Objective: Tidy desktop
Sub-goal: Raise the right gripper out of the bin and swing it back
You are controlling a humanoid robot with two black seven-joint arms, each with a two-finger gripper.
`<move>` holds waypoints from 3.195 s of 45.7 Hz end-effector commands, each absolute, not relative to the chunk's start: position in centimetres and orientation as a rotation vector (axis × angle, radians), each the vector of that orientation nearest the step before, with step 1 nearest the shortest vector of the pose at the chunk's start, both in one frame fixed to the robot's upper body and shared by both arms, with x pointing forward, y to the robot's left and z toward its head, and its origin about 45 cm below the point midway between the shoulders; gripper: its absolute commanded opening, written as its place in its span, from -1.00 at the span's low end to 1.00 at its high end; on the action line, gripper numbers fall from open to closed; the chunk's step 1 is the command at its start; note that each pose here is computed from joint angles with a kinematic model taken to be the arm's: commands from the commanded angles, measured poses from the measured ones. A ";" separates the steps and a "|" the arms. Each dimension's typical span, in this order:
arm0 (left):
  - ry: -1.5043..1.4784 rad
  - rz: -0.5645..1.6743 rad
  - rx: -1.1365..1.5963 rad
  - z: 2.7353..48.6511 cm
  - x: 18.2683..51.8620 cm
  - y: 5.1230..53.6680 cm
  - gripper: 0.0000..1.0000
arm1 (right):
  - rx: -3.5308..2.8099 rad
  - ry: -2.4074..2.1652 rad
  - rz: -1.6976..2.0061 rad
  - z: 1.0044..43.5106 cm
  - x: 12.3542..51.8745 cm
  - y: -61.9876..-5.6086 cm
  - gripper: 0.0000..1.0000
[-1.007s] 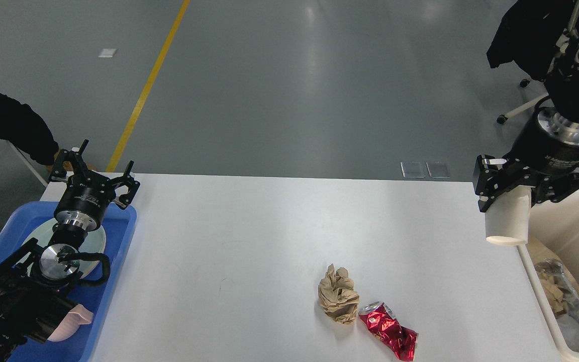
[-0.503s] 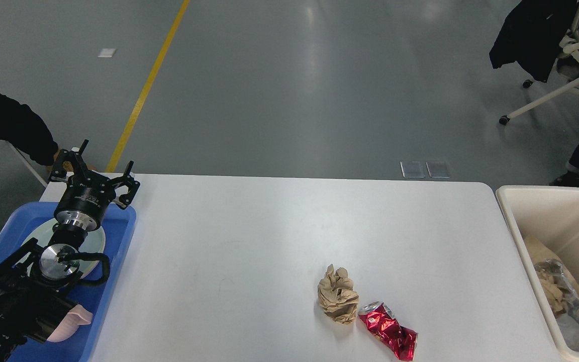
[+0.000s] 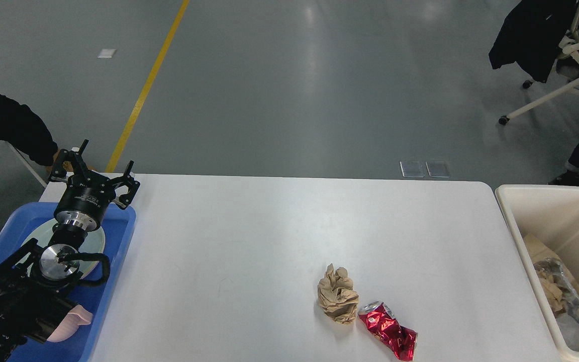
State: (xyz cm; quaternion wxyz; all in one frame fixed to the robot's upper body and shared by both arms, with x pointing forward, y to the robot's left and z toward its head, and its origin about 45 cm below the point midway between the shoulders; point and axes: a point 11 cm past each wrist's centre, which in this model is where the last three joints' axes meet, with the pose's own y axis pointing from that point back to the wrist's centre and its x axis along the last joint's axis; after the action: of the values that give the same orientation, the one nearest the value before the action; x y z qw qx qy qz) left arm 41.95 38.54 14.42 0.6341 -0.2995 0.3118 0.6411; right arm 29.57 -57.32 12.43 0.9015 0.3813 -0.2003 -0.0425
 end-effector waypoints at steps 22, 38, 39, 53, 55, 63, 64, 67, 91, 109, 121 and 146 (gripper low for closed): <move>0.714 1.467 -0.684 14.4 41.9 38.6 0.93 | 0.850 -0.471 -0.072 8.4 28.3 -55.2 1.00; 0.713 1.466 -0.685 14.4 42.0 38.5 0.93 | 0.816 -0.486 -0.074 8.1 27.2 -56.6 1.00; 0.713 1.466 -0.685 14.4 42.0 38.5 0.93 | 0.819 -0.489 -0.072 8.0 27.3 -56.5 1.00; 0.713 1.466 -0.685 14.4 42.0 38.5 0.93 | 0.832 -0.531 -0.074 9.3 28.7 -56.4 1.00; 0.713 1.466 -0.685 14.4 42.0 38.5 0.93 | 0.836 -0.557 -0.054 11.1 30.5 -56.2 1.00; 0.713 1.466 -0.685 14.4 42.0 38.5 0.93 | 0.925 -0.548 -0.118 19.4 34.5 -55.1 1.00; 0.713 1.466 -0.685 14.4 42.0 38.5 0.93 | 0.944 -0.535 -0.121 20.7 35.2 -54.4 1.00; 0.713 1.466 -0.685 14.4 42.0 38.5 0.93 | 0.981 -0.491 -0.123 24.8 37.1 -52.6 1.00; 0.713 1.466 -0.685 14.4 42.0 38.5 0.93 | 1.210 -0.135 0.377 42.1 44.8 -22.5 1.00; 0.713 1.466 -0.685 14.4 42.0 38.5 0.93 | 1.335 0.085 0.348 38.1 40.3 -18.6 1.00; 0.713 1.466 -0.685 14.4 42.0 38.5 0.93 | 1.368 0.031 0.297 38.4 40.6 -21.2 1.00; 0.713 1.466 -0.685 14.4 42.0 38.5 0.93 | 1.424 -0.138 0.211 40.7 40.9 -27.5 1.00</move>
State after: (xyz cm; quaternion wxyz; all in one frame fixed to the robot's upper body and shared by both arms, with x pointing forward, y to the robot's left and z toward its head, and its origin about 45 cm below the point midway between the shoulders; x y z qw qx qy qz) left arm 41.95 38.54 14.41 0.6341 -0.2994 0.3118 0.6412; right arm 40.98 -26.29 40.27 0.7523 0.6488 -0.0489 0.1034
